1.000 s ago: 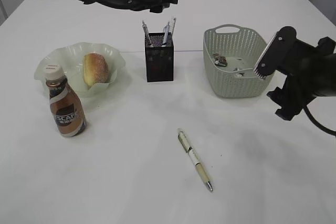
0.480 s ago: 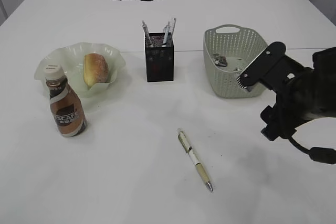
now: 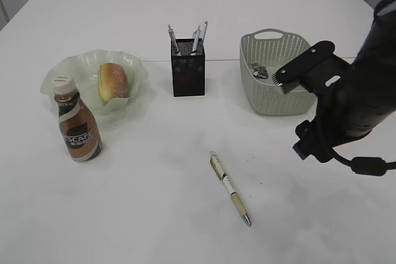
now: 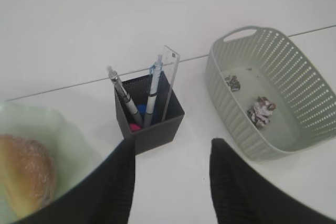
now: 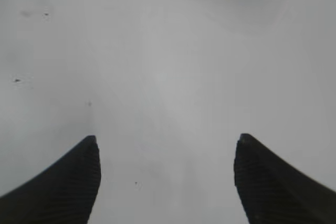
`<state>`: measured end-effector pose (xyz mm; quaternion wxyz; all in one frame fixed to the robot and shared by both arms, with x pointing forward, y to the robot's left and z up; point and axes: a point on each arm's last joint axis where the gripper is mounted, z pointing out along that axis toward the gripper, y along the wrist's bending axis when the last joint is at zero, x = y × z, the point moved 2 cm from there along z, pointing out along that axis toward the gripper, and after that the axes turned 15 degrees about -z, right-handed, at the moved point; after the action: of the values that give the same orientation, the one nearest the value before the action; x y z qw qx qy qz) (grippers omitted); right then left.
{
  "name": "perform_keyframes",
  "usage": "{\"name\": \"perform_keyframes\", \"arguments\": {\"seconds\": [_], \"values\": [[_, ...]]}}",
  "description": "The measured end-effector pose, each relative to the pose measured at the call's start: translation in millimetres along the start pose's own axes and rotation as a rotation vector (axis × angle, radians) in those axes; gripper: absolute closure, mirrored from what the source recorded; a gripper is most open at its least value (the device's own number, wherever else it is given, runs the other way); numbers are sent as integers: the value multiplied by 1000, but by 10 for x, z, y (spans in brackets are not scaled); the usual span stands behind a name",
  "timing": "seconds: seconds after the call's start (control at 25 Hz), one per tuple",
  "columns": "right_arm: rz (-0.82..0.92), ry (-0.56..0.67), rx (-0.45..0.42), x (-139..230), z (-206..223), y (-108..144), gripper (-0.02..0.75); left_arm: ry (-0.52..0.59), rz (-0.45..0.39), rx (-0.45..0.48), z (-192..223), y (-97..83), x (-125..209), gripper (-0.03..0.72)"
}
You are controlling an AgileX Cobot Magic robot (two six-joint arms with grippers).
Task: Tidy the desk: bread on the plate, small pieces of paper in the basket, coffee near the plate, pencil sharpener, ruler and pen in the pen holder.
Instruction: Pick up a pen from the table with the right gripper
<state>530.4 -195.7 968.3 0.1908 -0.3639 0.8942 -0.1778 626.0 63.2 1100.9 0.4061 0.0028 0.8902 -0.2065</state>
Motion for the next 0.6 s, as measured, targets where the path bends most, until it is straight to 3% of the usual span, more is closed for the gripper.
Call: {"name": "perform_keyframes", "arguments": {"seconds": [0.6], "values": [[140, 98, -157, 29, -88, 126, 155, 234, -18, -184, -509, 160, 118, 357]]}}
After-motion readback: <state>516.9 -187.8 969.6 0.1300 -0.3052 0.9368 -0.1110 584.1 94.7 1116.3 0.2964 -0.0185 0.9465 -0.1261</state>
